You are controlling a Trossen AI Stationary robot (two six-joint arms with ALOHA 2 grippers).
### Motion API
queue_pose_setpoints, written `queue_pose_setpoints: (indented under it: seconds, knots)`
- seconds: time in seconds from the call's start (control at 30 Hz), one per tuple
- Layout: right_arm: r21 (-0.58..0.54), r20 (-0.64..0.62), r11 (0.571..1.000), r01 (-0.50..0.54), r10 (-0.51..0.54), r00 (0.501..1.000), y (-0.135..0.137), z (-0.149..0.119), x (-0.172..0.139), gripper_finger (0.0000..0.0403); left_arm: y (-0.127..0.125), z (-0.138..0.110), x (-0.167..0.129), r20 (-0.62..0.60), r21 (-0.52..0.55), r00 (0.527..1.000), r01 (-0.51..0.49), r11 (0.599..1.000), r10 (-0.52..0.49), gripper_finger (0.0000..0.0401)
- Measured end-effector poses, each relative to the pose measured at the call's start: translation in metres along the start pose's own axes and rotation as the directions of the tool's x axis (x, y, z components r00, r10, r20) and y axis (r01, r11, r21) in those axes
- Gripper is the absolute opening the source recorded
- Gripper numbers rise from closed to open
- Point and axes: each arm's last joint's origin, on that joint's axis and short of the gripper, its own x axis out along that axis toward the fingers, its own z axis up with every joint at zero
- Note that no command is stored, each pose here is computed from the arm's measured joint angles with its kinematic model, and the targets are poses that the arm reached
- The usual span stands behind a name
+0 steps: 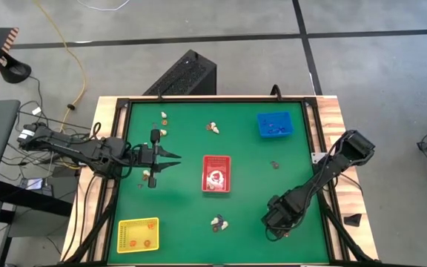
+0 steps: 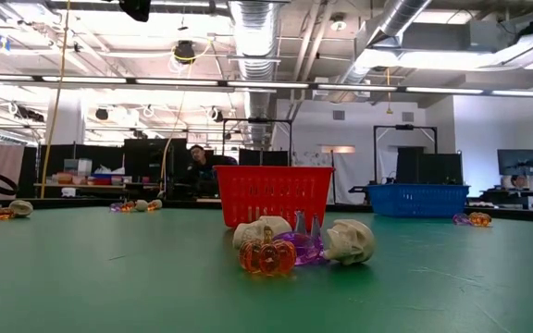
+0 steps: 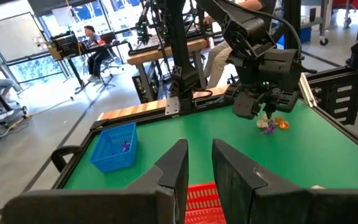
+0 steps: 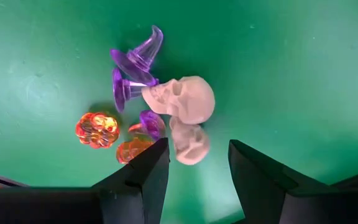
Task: Sort Halloween decoration
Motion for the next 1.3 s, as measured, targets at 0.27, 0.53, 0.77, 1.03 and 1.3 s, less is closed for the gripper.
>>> queue_pose_setpoints:
  seconds: [0.27, 0.53, 0.77, 1.03, 1.3]
  knots:
    - [0.019, -0.005, 0.999, 0.047, -0.047, 0.999, -0.009, -0.001, 0.01, 0.0196, 0.0, 0.0, 0.0, -0.001, 0.004, 1.0, 0.0, 1.0, 0.0, 0.0061]
    - [0.025, -0.006, 0.996, 0.084, -0.084, 0.996, -0.014, -0.002, 0.013, 0.0196, 0.0, -0.001, 0.0, -0.008, 0.01, 1.0, 0.002, 1.0, -0.002, 0.0061]
    - [0.025, -0.006, 0.997, 0.07, -0.07, 0.998, -0.013, -0.001, 0.013, 0.0167, 0.0, -0.001, 0.0, -0.008, 0.01, 1.0, 0.002, 1.0, -0.001, 0.0061]
    - [0.018, -0.003, 0.998, 0.054, -0.054, 0.999, -0.011, -0.001, 0.013, 0.0099, 0.0, -0.001, -0.001, -0.014, 0.03, 1.0, 0.0, 1.0, 0.0, 0.0061]
    - [-0.017, 0.02, 0.997, 0.076, -0.076, 0.997, -0.011, 0.001, 0.008, 0.0056, 0.004, -0.002, -0.011, -0.056, 0.041, 0.997, -0.048, 0.998, 0.05, 0.0061]
